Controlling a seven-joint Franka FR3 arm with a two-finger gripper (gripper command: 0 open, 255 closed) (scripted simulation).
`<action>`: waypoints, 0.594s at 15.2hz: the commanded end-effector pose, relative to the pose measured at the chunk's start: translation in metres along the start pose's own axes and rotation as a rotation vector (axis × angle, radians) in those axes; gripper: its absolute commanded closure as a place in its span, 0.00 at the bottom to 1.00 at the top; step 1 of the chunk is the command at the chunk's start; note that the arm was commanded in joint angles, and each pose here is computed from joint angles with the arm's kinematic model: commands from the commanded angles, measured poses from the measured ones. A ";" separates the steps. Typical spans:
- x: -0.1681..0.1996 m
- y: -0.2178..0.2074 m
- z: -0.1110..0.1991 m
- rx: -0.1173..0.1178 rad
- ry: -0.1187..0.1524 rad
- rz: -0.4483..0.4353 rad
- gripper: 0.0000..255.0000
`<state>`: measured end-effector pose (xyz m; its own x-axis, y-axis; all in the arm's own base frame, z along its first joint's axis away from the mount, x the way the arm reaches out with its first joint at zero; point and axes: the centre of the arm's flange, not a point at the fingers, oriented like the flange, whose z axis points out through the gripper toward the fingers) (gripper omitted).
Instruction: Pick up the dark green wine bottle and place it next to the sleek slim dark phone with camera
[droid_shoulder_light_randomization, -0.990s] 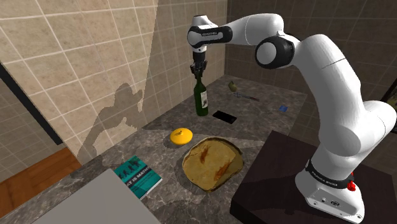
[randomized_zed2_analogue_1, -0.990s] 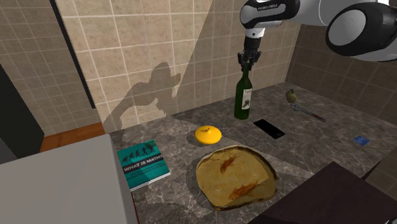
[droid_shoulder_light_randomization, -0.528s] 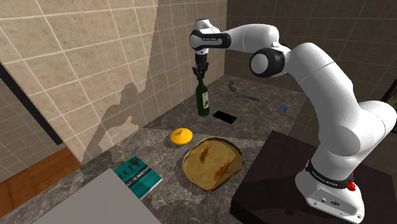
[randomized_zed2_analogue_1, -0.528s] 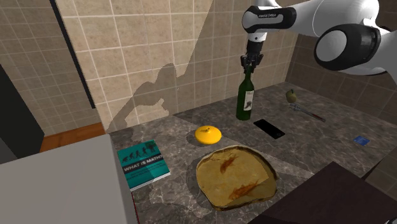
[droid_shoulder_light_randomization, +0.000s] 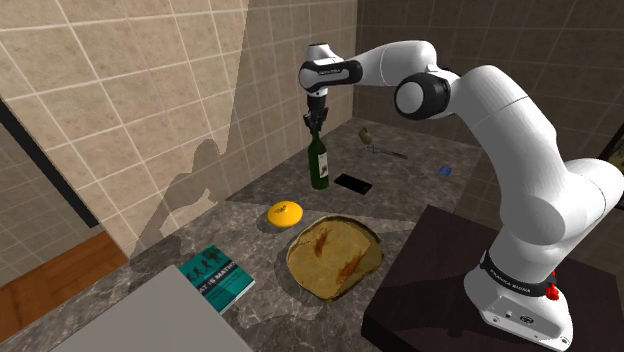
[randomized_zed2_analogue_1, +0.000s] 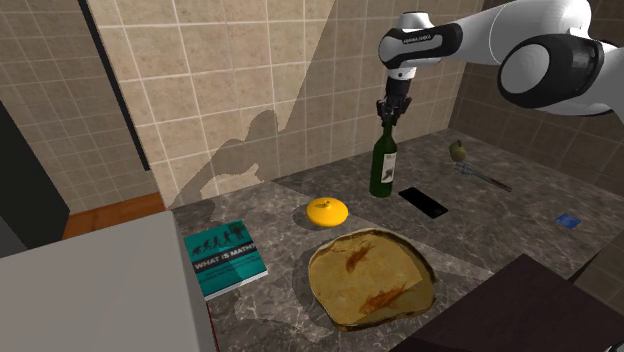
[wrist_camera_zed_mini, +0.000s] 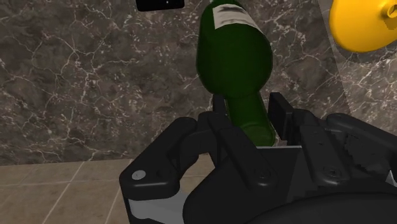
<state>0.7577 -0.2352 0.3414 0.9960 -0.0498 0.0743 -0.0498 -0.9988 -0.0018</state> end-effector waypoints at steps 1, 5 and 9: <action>0.000 0.000 0.004 0.000 0.002 0.000 1.00; 0.000 0.000 0.004 0.000 0.002 0.000 1.00; 0.000 0.000 0.004 0.000 0.002 0.000 0.00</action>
<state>0.7584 -0.2354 0.3376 0.9959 -0.0498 0.0756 -0.0498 -0.9988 -0.0014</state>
